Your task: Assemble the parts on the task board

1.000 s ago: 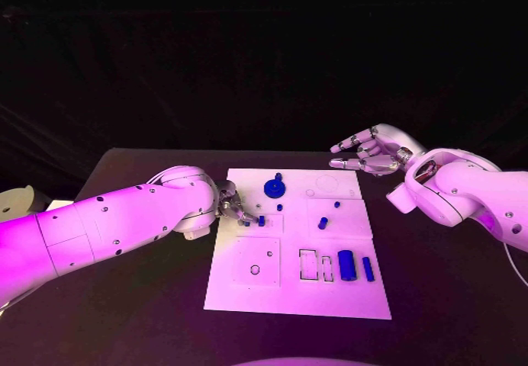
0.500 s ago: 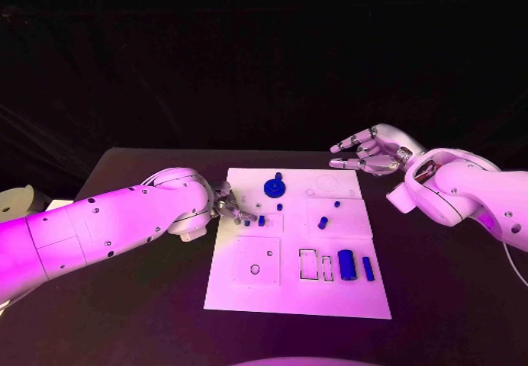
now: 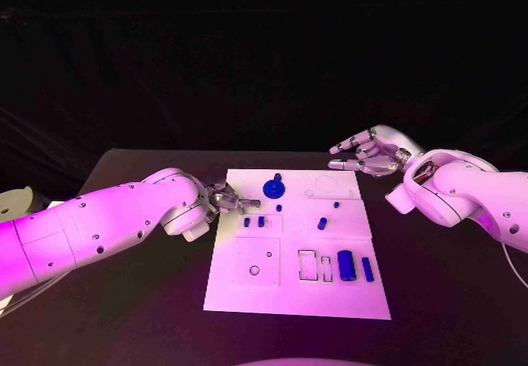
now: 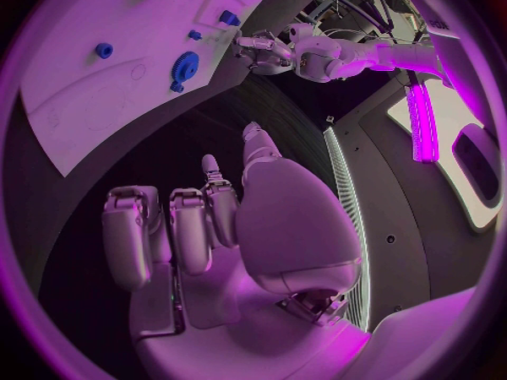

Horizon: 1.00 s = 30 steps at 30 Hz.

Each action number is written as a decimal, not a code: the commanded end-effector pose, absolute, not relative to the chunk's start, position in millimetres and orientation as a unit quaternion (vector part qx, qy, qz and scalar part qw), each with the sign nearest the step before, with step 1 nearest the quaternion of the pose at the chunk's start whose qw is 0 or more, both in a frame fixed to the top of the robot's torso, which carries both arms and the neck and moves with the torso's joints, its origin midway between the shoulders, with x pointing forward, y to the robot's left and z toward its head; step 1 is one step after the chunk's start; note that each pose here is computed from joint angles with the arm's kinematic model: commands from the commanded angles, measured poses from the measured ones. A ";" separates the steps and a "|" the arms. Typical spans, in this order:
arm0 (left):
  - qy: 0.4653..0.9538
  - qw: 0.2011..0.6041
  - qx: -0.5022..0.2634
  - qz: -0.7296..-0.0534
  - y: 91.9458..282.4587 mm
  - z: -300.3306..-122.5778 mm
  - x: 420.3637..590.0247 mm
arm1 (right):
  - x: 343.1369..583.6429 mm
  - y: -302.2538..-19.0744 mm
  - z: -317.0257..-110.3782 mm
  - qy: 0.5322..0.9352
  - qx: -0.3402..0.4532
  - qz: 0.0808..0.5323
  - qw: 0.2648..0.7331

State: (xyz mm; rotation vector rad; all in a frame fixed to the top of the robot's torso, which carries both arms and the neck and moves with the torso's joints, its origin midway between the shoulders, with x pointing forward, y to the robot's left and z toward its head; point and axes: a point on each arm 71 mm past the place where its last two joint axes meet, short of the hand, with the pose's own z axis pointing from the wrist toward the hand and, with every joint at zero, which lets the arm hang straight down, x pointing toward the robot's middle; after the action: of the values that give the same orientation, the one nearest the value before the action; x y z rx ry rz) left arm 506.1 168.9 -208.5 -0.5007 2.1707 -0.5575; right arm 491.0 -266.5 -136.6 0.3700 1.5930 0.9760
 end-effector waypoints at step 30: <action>0.739 0.586 0.136 -0.305 91.0 -186.2 520.3 | 491.4 -259.6 -140.7 0.687 0.148 0.424 0.572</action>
State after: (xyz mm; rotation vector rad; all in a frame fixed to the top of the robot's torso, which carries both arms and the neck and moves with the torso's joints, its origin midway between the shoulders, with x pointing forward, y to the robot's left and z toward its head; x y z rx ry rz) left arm 521.5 94.6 -183.3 0.2030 1.7068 -0.7612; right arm 492.0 -261.6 -140.1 0.3681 1.6022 0.9838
